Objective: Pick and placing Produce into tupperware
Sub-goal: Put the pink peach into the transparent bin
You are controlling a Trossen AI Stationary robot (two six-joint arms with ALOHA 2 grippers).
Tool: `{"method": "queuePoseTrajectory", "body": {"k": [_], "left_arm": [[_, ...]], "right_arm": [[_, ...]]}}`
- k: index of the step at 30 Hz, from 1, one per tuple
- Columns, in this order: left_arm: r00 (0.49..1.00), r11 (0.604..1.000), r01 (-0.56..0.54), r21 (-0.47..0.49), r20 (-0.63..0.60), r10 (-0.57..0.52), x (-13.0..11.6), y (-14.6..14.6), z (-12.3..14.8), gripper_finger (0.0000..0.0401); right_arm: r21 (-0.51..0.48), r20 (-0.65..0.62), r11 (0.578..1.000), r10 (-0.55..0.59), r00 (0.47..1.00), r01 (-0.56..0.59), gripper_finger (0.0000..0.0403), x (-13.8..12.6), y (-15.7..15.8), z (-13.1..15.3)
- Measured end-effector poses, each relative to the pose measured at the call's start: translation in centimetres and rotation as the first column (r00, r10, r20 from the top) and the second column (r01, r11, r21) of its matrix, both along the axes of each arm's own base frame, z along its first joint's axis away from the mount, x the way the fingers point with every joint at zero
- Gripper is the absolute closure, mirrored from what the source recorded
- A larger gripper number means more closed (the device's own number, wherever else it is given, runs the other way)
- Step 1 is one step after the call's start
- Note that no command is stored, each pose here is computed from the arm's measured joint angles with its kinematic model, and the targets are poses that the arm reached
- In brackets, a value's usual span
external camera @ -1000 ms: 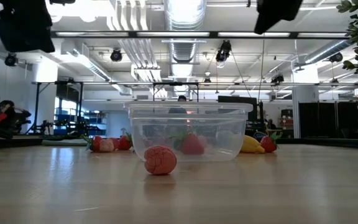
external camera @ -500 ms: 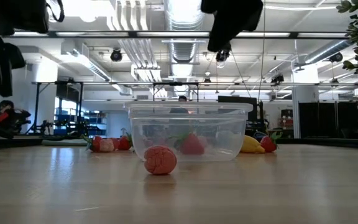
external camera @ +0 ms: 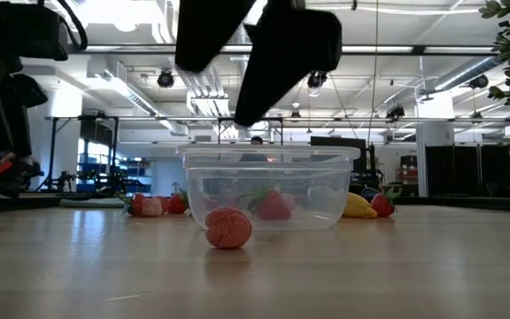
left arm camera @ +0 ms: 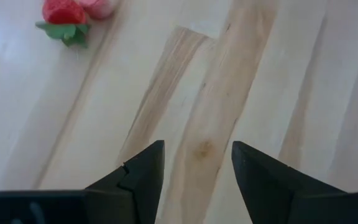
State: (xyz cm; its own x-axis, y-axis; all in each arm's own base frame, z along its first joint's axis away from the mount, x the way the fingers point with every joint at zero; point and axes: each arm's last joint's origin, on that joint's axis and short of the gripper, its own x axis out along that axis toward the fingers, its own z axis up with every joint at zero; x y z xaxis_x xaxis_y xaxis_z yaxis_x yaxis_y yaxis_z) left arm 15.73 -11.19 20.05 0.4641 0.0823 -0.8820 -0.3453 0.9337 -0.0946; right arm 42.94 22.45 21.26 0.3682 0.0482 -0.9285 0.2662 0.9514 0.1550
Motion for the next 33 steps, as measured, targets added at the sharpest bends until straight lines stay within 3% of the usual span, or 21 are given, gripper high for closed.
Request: {"method": "queuePoseTrajectory", "body": {"k": [13, 22, 33], "left_arm": [[0.999, 0.998, 0.042, 0.043, -0.006, -0.041, -0.1, 0.1, -0.3, 0.0228], [0.999, 0.997, 0.045, 0.059, -0.034, -0.043, -0.5, 0.4, -1.2, 0.0228], [0.998, 0.997, 0.049, 0.065, -0.037, -0.047, -0.5, 0.5, -1.3, 0.0228]], "right_arm": [[-0.036, -0.098, 0.995, -0.099, 0.99, 0.096, 0.0114, 2.0, -2.1, -2.2], [0.007, -0.11, 0.982, -0.188, 0.976, 0.19, 0.0131, 2.3, -2.0, -3.0], [-0.044, -0.103, 0.964, -0.266, 0.959, 0.262, 0.0134, 2.6, -2.2, -4.4]]}}
